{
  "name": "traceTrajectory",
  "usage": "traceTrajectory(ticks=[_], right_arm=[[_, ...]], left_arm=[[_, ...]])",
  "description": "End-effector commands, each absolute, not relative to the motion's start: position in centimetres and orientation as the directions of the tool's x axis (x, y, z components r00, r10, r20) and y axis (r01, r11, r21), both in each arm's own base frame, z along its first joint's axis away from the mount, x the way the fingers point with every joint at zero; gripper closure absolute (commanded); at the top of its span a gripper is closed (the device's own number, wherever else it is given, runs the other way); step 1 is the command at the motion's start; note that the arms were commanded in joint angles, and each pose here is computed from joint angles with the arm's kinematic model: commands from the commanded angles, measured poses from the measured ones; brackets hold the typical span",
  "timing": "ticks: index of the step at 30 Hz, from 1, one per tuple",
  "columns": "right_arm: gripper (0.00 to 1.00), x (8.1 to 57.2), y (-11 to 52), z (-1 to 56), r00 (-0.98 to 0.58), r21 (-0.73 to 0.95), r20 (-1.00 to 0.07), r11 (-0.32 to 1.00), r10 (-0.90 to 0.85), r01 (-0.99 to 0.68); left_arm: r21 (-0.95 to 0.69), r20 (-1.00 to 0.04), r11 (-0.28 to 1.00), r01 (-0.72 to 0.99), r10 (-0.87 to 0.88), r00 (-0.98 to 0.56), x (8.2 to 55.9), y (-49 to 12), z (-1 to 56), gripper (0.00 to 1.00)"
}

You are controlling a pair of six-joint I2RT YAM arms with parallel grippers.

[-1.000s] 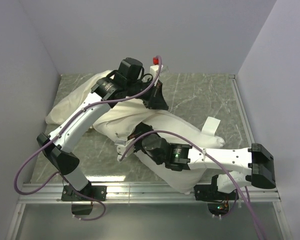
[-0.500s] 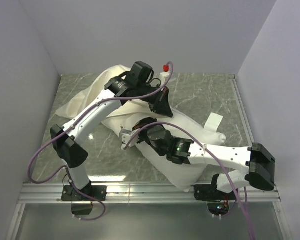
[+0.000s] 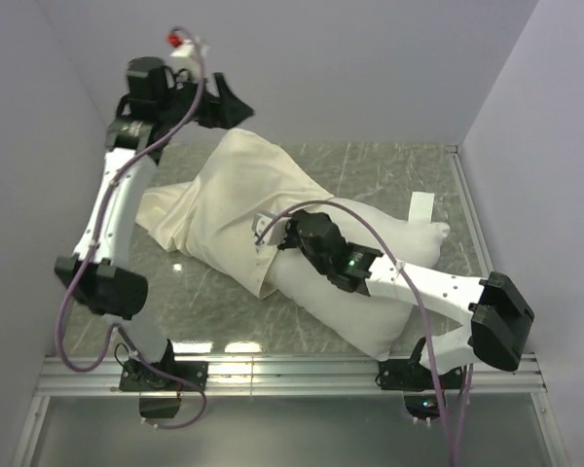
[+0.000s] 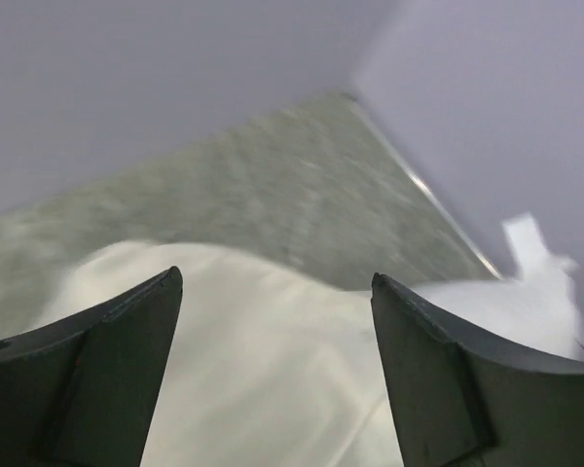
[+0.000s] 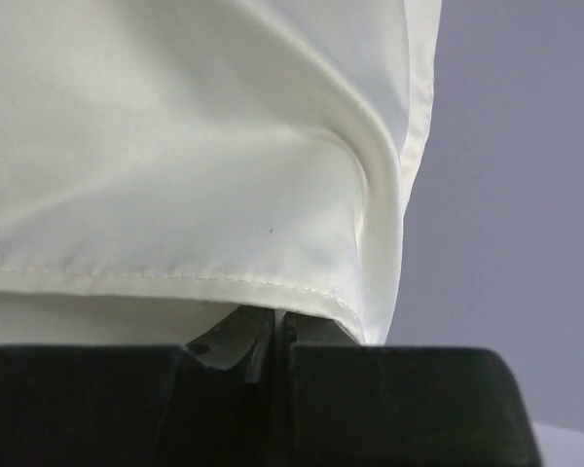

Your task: Put the pillow into the pillowcase

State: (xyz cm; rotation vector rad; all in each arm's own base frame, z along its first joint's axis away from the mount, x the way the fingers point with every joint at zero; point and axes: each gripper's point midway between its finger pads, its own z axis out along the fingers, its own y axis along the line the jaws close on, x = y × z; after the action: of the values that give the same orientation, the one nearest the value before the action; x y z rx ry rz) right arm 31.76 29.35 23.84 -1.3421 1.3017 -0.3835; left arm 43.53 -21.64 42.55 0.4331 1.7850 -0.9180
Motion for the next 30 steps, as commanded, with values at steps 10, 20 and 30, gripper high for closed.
traceTrajectory(ticks=[10,20,30], right_arm=[[1.0,40.6,28.8,26.1,-0.226,-0.265,-0.852,0.762,-0.472,-0.591],[0.64,41.6,29.6,26.1,-0.447,0.008,-0.81,0.754,-0.38,-0.656],[0.12,34.1,22.8,26.8,-0.398,-0.023,-0.76,0.633,-0.514,-0.774]], left_arm=[[-0.091,-0.972,0.794,0.602,0.06,-0.225,27.5,-14.8,32.2,0.29],[-0.125,-0.904,0.823,0.554,0.136,-0.406,30.8,-20.7,24.9,0.26],[-0.111,-0.922,0.825,0.554,0.123,-0.367,32.7,-23.5,24.6,0.28]])
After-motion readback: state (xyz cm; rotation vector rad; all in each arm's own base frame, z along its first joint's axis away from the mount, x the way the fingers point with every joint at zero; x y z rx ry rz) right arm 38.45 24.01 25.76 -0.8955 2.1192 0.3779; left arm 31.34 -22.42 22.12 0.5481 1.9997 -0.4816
